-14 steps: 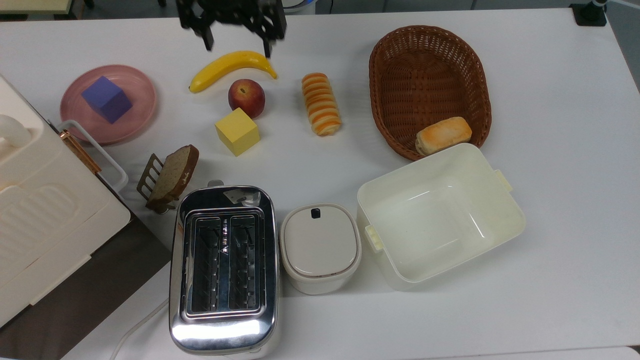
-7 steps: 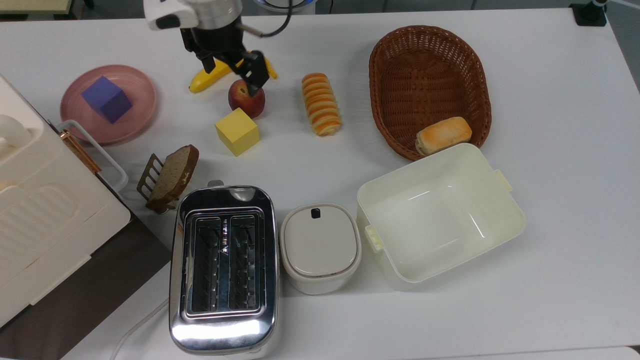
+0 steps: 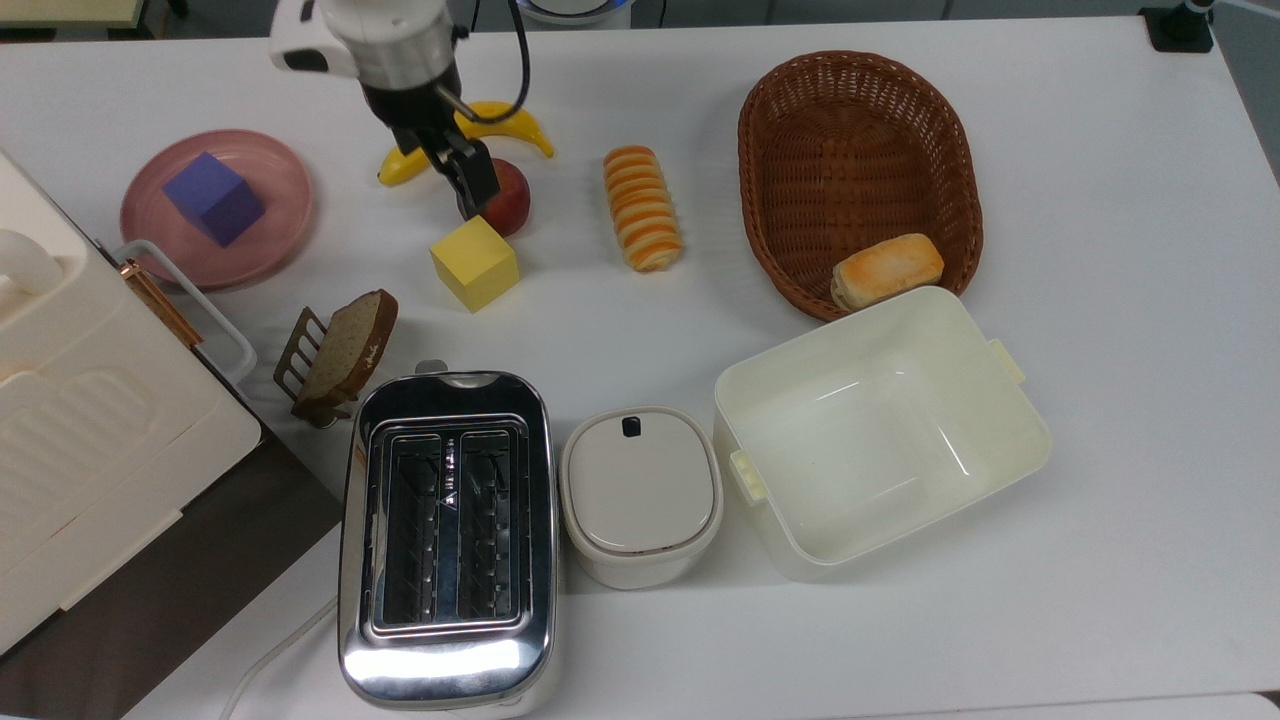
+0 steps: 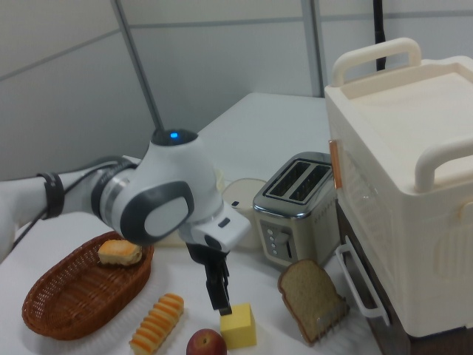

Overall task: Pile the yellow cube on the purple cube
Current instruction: 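Move the gripper down over the yellow cube, then close the gripper on the yellow cube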

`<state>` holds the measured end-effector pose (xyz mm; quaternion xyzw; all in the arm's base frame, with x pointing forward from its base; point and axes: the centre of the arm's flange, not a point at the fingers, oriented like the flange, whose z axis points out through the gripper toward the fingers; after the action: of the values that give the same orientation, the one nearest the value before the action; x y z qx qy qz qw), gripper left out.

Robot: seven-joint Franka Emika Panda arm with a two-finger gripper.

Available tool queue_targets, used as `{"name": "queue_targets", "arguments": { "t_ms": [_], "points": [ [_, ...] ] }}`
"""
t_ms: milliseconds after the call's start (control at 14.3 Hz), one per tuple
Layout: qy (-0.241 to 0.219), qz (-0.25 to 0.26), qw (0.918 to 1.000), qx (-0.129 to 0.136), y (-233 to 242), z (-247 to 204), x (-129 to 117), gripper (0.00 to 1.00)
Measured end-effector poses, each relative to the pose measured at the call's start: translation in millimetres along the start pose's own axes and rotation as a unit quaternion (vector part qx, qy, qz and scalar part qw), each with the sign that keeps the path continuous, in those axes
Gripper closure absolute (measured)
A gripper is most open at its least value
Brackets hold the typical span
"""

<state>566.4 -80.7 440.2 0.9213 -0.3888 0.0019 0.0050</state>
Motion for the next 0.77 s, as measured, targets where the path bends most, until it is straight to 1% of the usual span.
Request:
{"name": "queue_targets", "arguments": {
  "t_ms": [280,420,630,771],
  "points": [
    [0.015,-0.018,0.9996,-0.013,-11.4,41.5,1.1,0.0],
    [0.022,-0.022,0.9994,-0.015,-14.8,50.2,3.4,0.0],
    [0.029,-0.04,0.9982,-0.035,-17.6,58.6,2.1,0.0],
    [0.027,-0.045,0.9978,-0.04,-20.3,64.5,0.3,0.0]
  ]
}}
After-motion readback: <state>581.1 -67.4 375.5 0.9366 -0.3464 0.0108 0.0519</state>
